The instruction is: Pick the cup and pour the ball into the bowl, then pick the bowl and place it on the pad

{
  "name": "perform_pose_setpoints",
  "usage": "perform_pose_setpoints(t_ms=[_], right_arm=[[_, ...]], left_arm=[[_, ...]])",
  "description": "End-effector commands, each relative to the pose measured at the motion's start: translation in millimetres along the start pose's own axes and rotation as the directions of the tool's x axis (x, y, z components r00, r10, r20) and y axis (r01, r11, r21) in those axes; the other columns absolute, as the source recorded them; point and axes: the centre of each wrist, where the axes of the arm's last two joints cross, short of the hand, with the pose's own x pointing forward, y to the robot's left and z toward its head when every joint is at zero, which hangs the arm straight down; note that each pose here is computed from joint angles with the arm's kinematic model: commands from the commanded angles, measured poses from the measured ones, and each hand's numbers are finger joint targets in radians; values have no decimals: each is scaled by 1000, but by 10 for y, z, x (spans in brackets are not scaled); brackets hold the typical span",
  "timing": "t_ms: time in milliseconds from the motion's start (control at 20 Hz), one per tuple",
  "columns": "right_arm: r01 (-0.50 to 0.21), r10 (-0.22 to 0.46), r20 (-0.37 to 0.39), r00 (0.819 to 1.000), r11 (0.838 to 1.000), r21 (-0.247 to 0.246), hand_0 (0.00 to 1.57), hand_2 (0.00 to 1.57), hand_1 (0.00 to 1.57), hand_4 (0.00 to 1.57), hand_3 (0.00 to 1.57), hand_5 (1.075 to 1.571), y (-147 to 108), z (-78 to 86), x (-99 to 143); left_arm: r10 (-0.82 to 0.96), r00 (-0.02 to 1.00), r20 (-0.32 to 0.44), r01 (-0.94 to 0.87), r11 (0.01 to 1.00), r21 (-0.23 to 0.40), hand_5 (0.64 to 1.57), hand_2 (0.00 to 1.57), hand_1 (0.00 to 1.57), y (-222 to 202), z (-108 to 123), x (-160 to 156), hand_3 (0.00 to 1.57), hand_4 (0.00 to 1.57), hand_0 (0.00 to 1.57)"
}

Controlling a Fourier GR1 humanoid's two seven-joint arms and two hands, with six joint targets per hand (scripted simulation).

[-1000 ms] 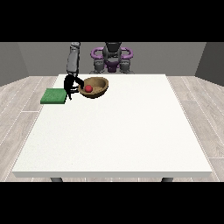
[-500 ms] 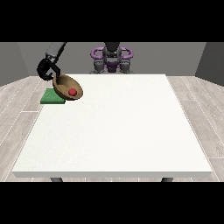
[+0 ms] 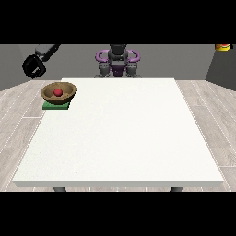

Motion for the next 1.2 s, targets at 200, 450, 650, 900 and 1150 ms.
perform_pose_setpoints(t_ms=[200,450,650,900,1150], right_arm=[[111,-111,0,994,993,-51,1571,1571,1571,1069,430,1564,-100,-71,-182],[188,-186,45,981,982,-27,1571,1571,1571,1044,454,1570,180,-105,-301],[164,-164,-38,986,986,-2,1571,1571,1571,1023,552,1571,382,-118,-232],[226,-233,-55,971,969,-99,1571,1571,1571,527,1011,1568,-85,-174,-133],[185,-193,-19,981,960,-209,1555,1512,1555,0,932,1554,-242,-140,-198]], left_arm=[[5,999,42,-3,999,-43,1552,0,0,10,-23,129,0,1215,0],[6,992,130,-1,999,-38,1556,0,0,-83,-86,229,0,1205,0],[-23,999,25,24,1000,-19,1557,0,0,-107,-3,-79,0,1203,0],[-3,996,91,6,999,-34,1562,0,0,59,-60,262,0,1190,0],[-2,996,86,6,999,-46,1560,0,0,26,6,146,0,1195,0]])
